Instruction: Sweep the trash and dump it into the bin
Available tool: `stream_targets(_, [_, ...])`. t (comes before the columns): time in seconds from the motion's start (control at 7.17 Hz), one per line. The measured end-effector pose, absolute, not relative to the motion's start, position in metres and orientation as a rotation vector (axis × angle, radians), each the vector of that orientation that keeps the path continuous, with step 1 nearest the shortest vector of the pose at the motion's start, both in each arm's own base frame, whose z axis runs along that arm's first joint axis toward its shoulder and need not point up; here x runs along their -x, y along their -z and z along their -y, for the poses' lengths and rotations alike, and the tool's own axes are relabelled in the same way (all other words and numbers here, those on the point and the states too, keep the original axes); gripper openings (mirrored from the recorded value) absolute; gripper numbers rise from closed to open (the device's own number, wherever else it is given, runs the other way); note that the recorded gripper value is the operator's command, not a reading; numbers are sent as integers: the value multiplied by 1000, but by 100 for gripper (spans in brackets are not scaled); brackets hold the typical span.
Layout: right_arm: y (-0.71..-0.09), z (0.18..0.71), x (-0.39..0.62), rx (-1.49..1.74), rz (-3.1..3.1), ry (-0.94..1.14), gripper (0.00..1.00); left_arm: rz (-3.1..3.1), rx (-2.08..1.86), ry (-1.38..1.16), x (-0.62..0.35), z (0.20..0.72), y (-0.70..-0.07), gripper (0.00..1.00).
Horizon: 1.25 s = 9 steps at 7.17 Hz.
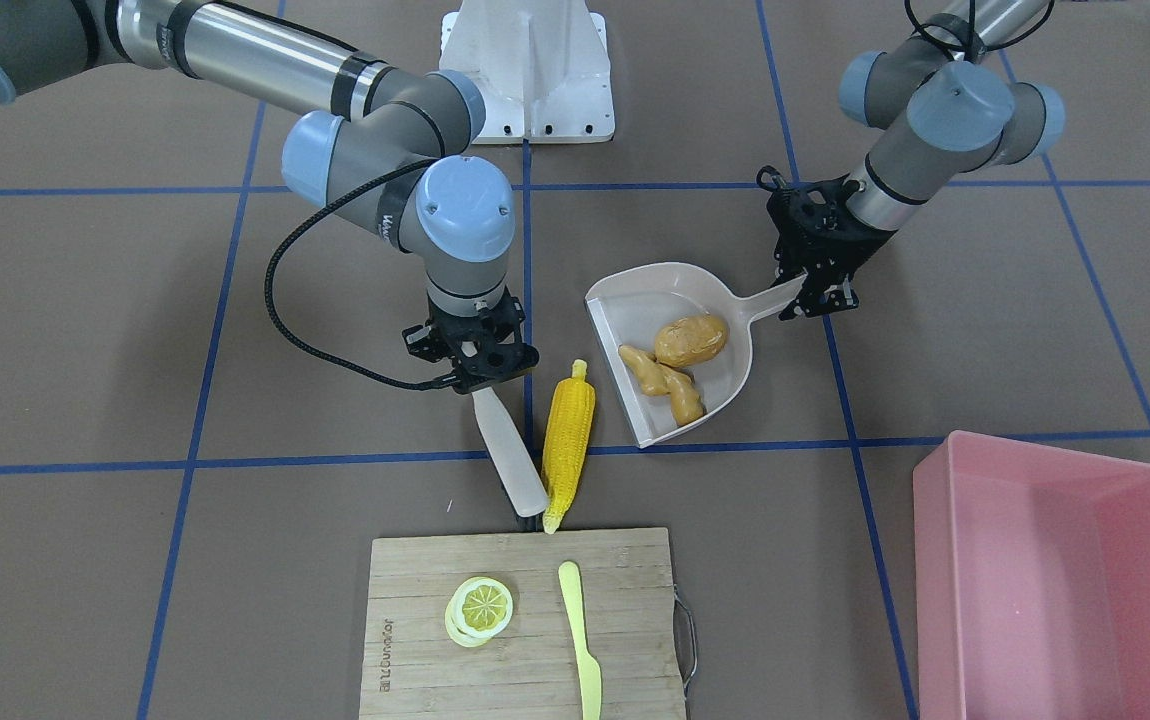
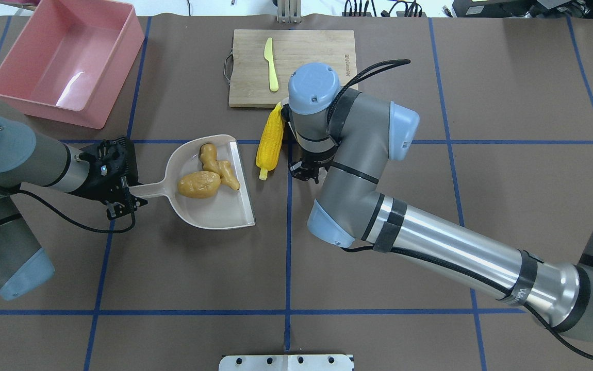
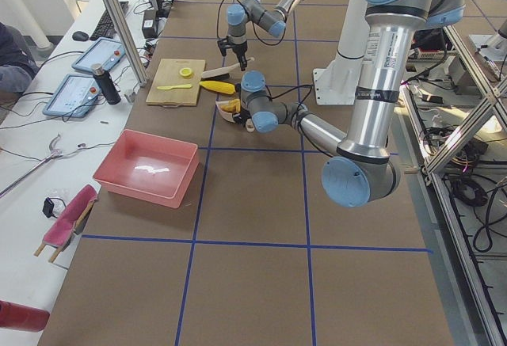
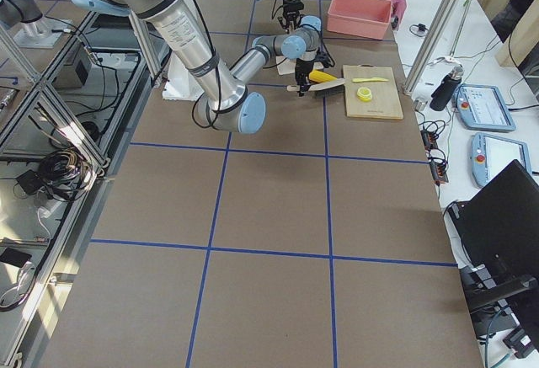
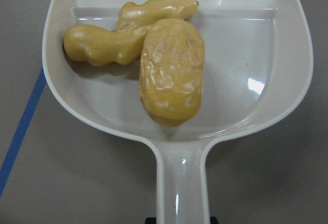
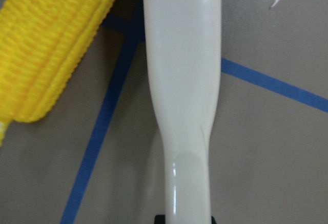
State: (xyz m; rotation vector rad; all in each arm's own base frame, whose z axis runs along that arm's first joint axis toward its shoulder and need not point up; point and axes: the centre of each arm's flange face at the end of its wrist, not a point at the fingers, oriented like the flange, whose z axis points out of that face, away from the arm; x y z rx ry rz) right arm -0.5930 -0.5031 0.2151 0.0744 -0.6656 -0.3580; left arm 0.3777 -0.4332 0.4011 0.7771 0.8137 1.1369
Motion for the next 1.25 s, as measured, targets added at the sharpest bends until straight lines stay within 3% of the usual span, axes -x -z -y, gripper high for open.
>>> stream_targets(1.25, [-157,392,679,-1,778,403,0,-824,-767,-1116,-378,433,-400,0])
